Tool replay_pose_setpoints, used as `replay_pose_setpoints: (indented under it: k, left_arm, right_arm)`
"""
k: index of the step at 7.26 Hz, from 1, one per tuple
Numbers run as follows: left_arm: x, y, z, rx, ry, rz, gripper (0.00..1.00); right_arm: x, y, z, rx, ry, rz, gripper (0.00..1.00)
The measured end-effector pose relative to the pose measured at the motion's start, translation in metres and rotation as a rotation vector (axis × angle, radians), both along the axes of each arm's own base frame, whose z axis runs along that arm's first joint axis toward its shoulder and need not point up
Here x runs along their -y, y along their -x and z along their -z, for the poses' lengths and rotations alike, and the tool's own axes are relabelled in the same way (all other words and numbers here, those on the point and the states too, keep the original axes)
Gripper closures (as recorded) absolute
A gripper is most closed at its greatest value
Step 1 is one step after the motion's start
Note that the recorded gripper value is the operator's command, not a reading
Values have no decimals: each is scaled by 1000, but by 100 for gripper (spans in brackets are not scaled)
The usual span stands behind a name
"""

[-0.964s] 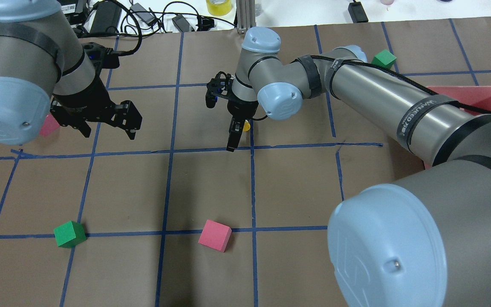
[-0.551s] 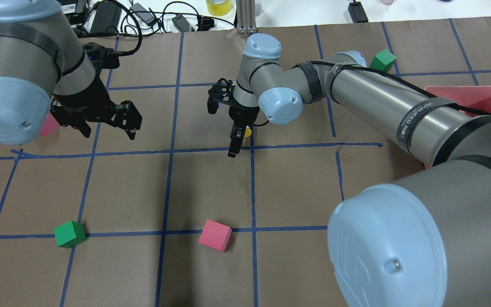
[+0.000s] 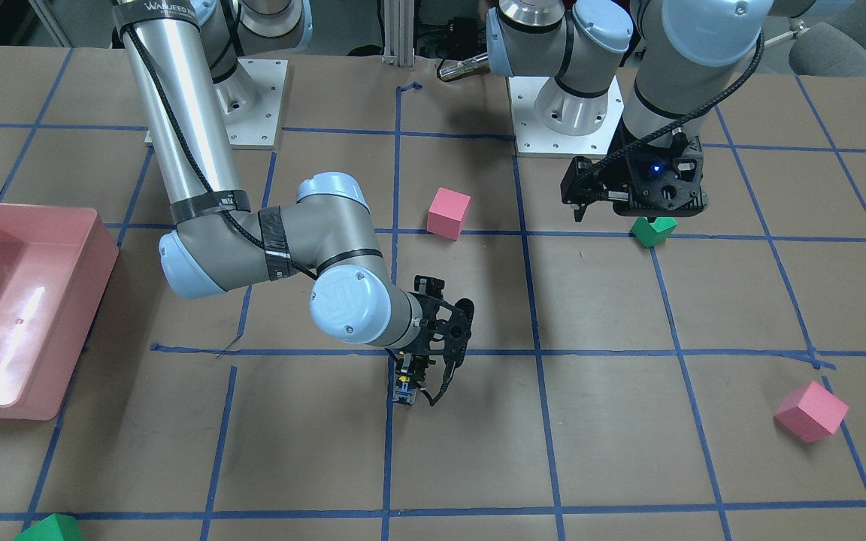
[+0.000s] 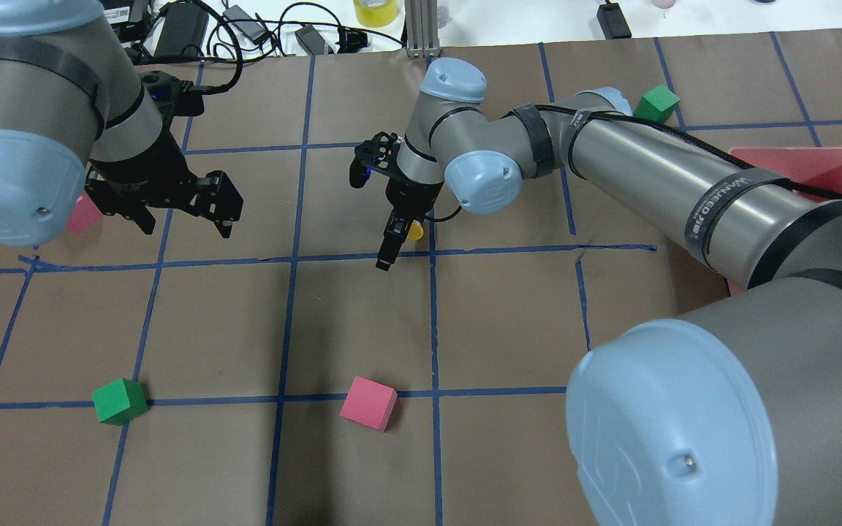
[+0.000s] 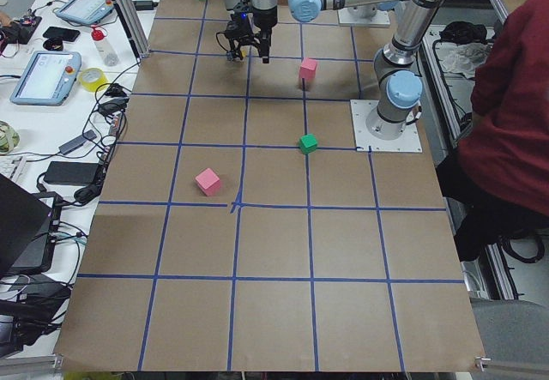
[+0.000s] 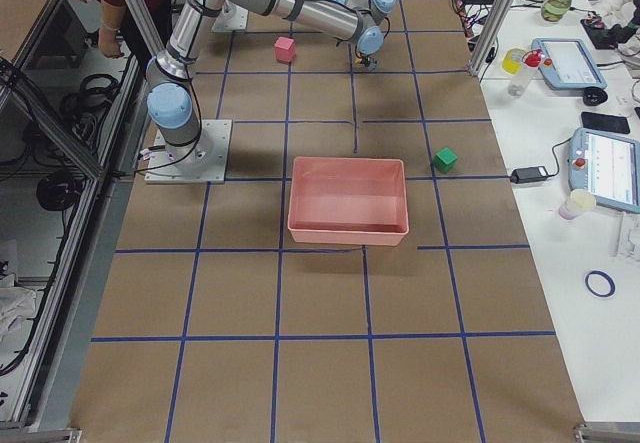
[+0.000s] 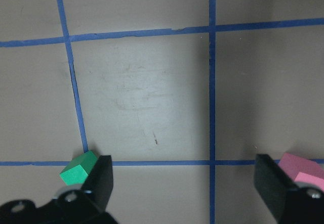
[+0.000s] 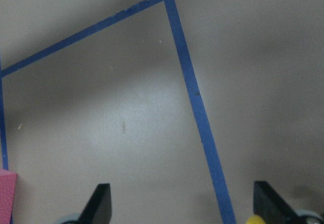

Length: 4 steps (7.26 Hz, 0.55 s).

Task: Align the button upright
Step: 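Set the button down on the table and open the right gripper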

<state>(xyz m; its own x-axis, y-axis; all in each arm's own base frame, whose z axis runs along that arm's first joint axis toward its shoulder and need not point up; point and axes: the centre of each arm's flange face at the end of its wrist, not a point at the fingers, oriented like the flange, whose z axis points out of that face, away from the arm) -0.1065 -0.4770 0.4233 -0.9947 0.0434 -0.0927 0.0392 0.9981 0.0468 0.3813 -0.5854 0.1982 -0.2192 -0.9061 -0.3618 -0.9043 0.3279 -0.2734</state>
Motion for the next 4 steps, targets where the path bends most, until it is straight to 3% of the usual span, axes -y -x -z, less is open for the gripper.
replay_pose_setpoints:
  k: [4]
  left_arm:
    - [-1, 0, 2, -1, -10, -1, 0]
  right_arm:
    - [-2, -9, -13, 76, -49, 84, 0]
